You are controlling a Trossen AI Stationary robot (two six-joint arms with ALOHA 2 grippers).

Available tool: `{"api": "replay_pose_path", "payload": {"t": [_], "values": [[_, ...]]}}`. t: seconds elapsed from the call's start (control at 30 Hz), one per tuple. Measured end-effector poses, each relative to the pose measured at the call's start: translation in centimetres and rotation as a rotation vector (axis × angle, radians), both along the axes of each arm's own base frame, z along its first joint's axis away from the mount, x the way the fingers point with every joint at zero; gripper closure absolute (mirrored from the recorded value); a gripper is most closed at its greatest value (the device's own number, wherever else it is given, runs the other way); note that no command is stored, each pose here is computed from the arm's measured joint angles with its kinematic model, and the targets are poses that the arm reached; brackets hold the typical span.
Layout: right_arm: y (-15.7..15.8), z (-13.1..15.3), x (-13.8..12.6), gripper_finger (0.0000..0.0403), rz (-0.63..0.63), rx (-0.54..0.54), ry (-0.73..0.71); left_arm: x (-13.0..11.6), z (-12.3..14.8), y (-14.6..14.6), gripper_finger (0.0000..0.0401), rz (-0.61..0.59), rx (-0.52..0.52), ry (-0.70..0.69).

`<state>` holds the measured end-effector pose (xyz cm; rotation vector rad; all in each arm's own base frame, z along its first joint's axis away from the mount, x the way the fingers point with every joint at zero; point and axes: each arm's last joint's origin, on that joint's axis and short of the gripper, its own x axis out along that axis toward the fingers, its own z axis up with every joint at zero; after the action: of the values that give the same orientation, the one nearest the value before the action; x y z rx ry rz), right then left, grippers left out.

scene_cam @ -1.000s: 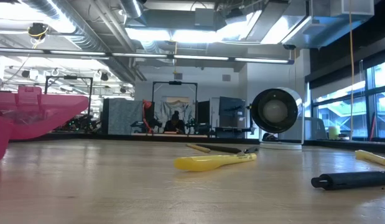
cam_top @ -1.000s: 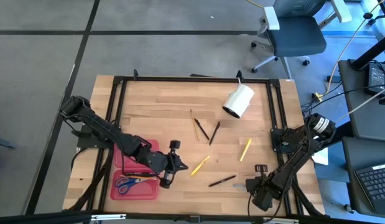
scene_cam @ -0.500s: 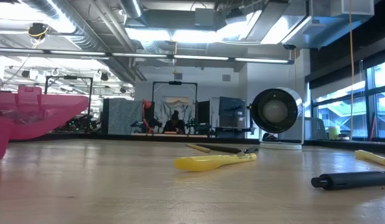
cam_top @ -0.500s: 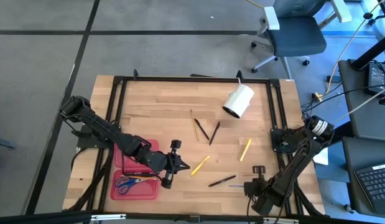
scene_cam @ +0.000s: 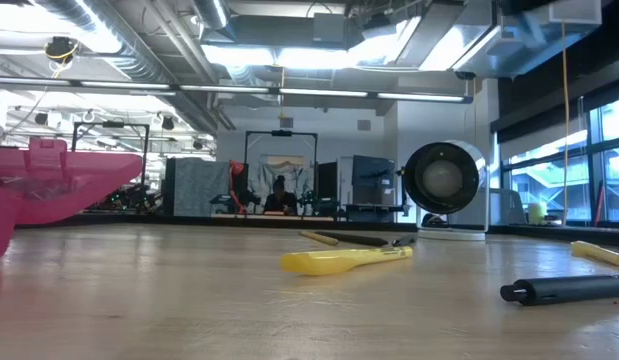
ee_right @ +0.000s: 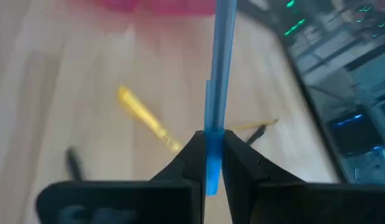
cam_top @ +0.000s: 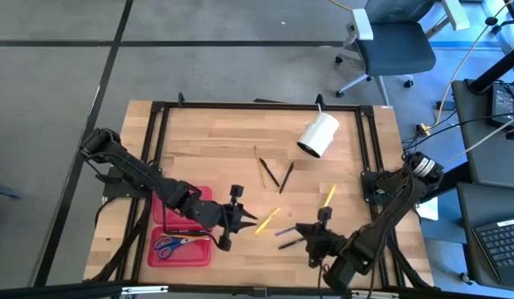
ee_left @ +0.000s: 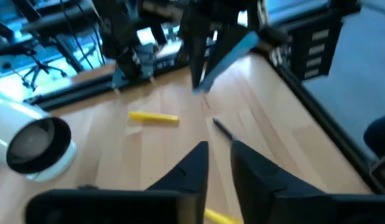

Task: Pick & place school supplies into a supply box
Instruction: Put the blue pen into the red supply box

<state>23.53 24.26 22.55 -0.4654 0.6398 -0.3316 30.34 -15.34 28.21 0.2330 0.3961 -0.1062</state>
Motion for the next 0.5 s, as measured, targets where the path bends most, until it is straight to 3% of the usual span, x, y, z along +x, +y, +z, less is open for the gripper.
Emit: {"api": "replay_pose_path", "payload": {"t": [0.27, 0.5], "values": [[-1.4, 0.9, 3.7, 0.0366, -0.026, -0.012, -0.100, 0.2, 0.5, -0.1, 0.0239, -0.018, 0.054, -0.055], [-2.3, 1.9, 6.3, 0.0362, 0.022, -0.007, -0.134, 0.5, 0.2, 0.0, 0.0217, 0.012, 0.002, -0.053]]}}
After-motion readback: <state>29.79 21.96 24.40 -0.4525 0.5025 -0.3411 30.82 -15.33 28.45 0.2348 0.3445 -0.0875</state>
